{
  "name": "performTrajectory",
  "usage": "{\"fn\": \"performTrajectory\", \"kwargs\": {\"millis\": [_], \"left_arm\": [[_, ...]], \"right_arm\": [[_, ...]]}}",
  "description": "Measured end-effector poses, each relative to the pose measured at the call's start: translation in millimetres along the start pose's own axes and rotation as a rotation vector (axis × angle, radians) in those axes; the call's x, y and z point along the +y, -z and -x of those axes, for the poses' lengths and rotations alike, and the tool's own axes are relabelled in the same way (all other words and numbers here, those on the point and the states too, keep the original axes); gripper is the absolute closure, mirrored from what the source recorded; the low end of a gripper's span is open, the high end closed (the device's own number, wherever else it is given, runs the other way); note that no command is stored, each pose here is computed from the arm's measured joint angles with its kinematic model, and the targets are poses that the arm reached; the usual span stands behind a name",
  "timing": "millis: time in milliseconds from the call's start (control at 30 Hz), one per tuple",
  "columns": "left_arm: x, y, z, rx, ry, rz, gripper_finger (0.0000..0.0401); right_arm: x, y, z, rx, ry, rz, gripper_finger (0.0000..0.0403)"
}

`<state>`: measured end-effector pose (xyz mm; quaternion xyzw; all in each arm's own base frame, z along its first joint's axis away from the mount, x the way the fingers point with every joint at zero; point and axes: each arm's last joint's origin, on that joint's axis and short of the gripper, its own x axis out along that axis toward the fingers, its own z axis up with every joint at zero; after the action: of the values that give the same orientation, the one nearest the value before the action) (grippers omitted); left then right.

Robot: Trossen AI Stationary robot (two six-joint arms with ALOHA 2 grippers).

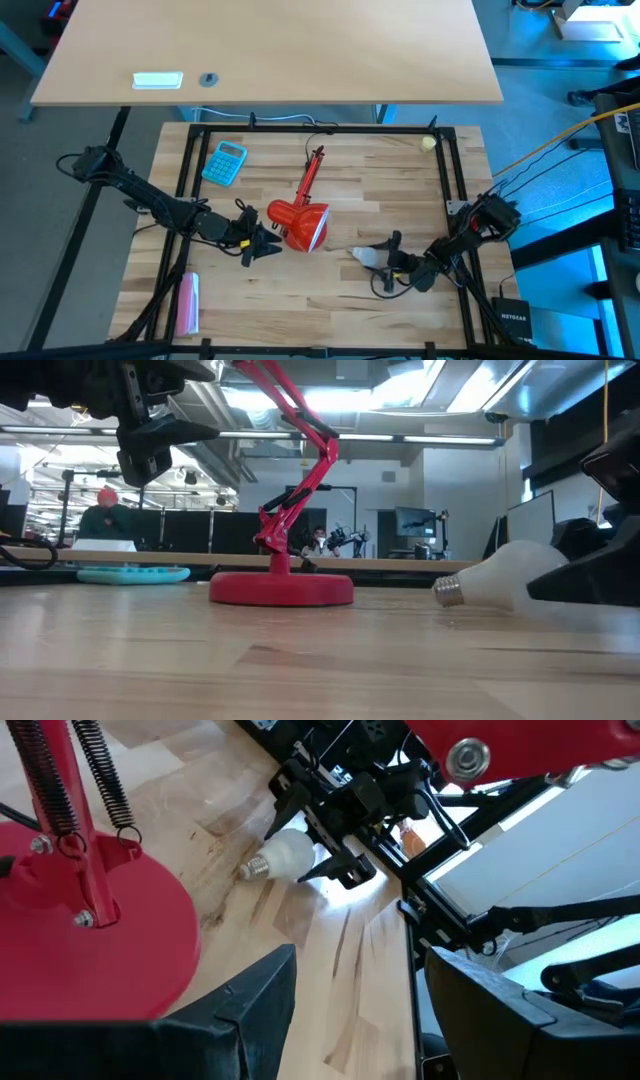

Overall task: Screw lightbulb
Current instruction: Insert the lightbulb into the lamp

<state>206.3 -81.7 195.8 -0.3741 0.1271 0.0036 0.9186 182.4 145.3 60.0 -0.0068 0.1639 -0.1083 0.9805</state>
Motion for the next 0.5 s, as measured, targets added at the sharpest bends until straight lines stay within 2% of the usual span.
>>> {"fn": "performTrajectory", "kwargs": {"millis": [267,500], "left_arm": [[0,0,0,-0.008,-0.006,-0.008,0.0189],[-2,-3,2,-0.019,0.007,-0.078,0.0189]], "right_arm": [[0,-2,0,-0.013,0.013,-0.01,0.0116],[2,-24,6,-0.067,-0.01,-0.053,0.0168]]}}
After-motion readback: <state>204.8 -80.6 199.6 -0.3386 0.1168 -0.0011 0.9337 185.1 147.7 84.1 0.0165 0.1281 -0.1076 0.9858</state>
